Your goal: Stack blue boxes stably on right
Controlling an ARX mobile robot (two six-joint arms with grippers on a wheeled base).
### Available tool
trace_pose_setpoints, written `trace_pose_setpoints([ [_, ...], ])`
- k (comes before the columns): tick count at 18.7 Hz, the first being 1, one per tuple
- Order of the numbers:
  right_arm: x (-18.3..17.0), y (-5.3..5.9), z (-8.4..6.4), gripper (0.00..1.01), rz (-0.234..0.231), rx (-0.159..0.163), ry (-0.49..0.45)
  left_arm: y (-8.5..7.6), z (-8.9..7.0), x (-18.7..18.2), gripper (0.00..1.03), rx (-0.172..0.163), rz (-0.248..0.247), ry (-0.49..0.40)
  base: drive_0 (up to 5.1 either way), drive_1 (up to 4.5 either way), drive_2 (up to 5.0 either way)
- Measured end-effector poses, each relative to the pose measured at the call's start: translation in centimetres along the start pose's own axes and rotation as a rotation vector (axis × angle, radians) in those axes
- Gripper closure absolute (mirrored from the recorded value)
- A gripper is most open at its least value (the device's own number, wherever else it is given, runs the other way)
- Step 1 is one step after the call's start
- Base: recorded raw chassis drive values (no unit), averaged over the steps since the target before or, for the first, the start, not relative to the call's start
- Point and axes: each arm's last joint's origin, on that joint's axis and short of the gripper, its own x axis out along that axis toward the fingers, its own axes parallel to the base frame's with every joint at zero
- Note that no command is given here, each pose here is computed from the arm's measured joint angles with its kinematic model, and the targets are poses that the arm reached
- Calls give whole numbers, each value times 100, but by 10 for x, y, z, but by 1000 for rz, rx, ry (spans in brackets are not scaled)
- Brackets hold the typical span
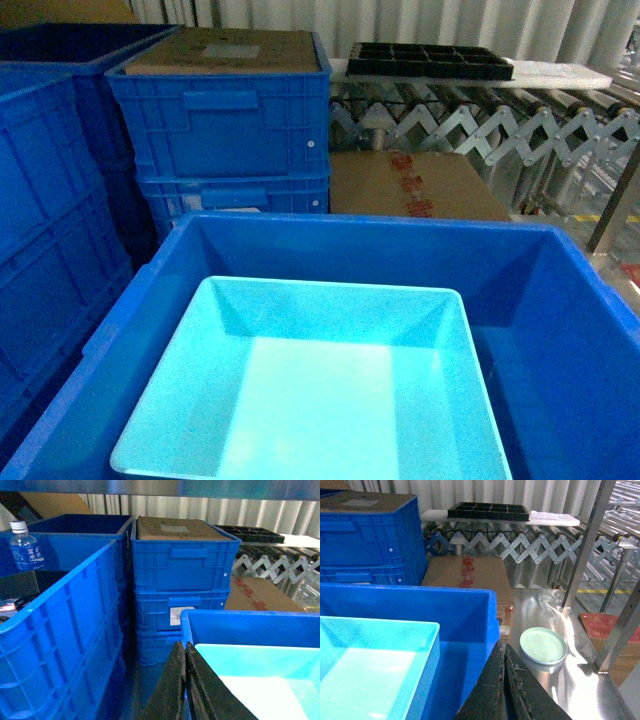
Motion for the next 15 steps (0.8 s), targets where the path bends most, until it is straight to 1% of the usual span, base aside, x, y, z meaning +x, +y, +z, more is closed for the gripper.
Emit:
trace_pose_setpoints([
  [1, -3, 0, 2, 99, 0, 0, -26, 0, -4, -5, 101, 0, 3, 34, 0, 0, 0],
  [2, -4, 0, 2, 99, -2, 0, -33, 0, 0, -10, 101, 2, -4, -11, 0, 0, 0],
  [3, -4, 0, 3, 99, 1, 0, -43, 0, -3, -10, 101, 2, 2, 13, 0, 0, 0],
  [4, -4, 0, 3, 79, 1, 0, -43, 0, -3, -10, 80, 1, 1, 14, 0, 0, 0],
  [5, -4, 0, 3, 66, 1, 0, -43, 0, -3, -10, 67, 1, 1, 13, 0, 0, 0],
  [7, -4, 0, 3, 60, 1, 0, -43, 0, -3, -10, 60, 1, 1, 13, 0, 0, 0],
  [8, -4, 0, 3, 55, 1, 0, -43, 0, -3, -10, 57, 1, 1, 13, 0, 0, 0],
  [9, -4, 0, 3, 54, 1, 0, -43, 0, -3, -10, 53, 1, 1, 14, 0, 0, 0],
  [10, -4, 0, 3, 48, 1, 0, -43, 0, -3, -10, 49, 1, 1, 14, 0, 0, 0],
  [12, -4, 0, 3, 38, 1, 0, -43, 0, -3, -10, 38, 1, 1, 14, 0, 0, 0],
  [13, -4, 0, 3, 33, 1, 0, -43, 0, -3, -10, 35, 1, 1, 13, 0, 0, 0],
  [15, -4, 0, 3, 22, 1, 0, -43, 0, -3, -10, 24, 1, 1, 14, 0, 0, 0],
])
